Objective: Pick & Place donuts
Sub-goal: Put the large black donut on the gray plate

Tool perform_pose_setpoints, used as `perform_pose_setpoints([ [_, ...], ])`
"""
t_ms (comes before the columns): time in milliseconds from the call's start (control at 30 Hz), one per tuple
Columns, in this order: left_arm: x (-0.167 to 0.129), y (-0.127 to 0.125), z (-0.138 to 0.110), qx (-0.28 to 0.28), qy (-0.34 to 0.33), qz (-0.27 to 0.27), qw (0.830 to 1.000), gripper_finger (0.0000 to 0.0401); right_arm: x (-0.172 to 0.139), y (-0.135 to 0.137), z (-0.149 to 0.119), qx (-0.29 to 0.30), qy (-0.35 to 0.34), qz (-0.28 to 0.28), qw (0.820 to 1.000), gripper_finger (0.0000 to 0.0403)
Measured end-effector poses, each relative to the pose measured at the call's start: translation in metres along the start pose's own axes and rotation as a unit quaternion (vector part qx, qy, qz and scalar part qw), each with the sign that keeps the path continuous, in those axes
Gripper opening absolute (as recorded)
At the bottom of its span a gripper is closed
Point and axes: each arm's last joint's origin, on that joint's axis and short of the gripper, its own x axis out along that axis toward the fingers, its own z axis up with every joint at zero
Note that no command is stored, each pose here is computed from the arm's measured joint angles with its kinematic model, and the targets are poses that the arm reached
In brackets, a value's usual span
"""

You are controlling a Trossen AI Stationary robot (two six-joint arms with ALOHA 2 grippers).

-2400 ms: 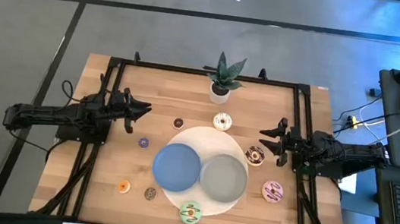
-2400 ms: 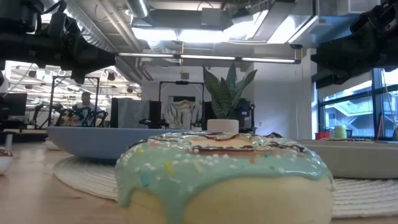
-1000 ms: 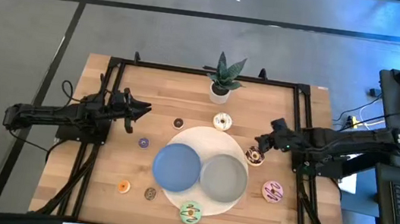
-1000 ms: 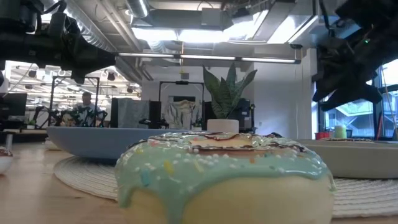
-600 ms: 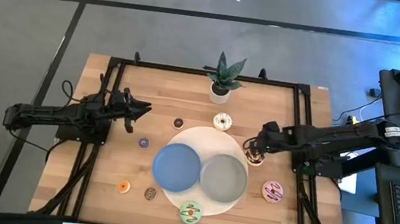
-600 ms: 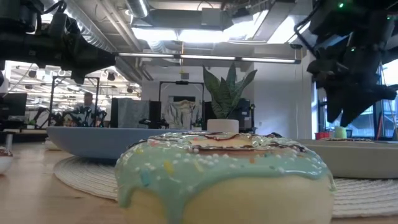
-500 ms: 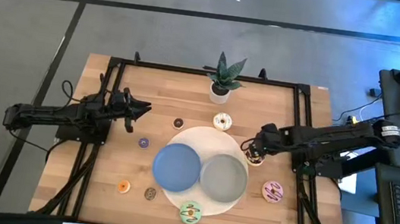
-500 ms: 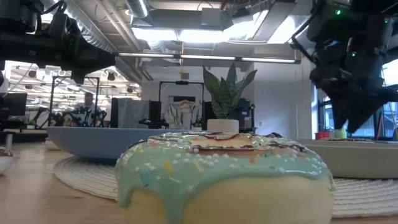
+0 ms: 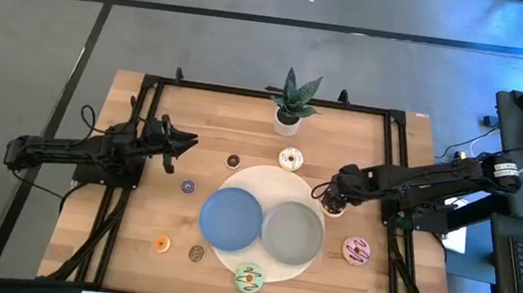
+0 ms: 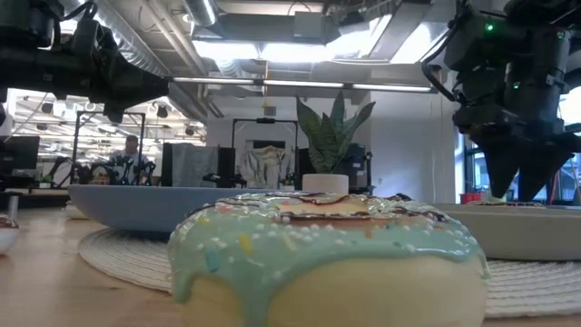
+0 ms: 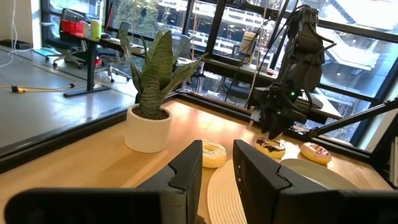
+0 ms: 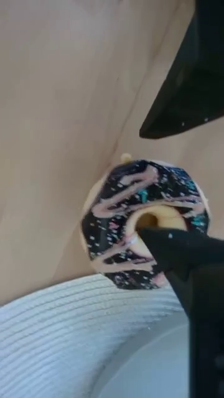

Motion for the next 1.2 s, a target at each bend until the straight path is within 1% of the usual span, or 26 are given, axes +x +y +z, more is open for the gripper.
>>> perform_pose_setpoints([
  [67,0.000,0.000,0.000,0.000,0.000,0.000,1.000,0.0086,0.000,0.001,0.000,0.001,-0.005,0.002,1.000,0.0273],
  [167,0.000,0.000,0.000,0.000,0.000,0.000,1.000,0.0086,0.000,0.000,0.000,0.001,-0.005,0.001,1.000,0.0291],
  [400,0.000,0.000,0.000,0.000,0.000,0.001,1.000,0.0086,0.016,-0.002,-0.003,0.000,0.029,-0.027,0.999,0.0295],
  [567,0.000,0.000,0.000,0.000,0.000,0.001,1.000,0.0086,0.028,0.003,-0.003,-0.001,0.034,-0.038,0.999,0.0292],
  [667,0.000,0.000,0.000,0.000,0.000,0.001,1.000,0.0086,0.033,0.005,-0.003,-0.001,0.036,-0.043,0.998,0.0274],
  [900,0.000,0.000,0.000,0.001,0.000,0.001,1.000,0.0086,0.033,0.005,-0.003,-0.004,0.038,-0.044,0.998,0.0204],
  [1067,0.000,0.000,0.000,0.002,0.000,0.001,1.000,0.0086,0.024,0.009,-0.001,-0.015,0.041,-0.027,0.999,0.0163],
  [1200,0.000,0.000,0.000,0.002,0.000,0.001,1.000,0.0086,0.016,0.016,0.002,-0.020,0.033,-0.009,0.999,0.0137],
])
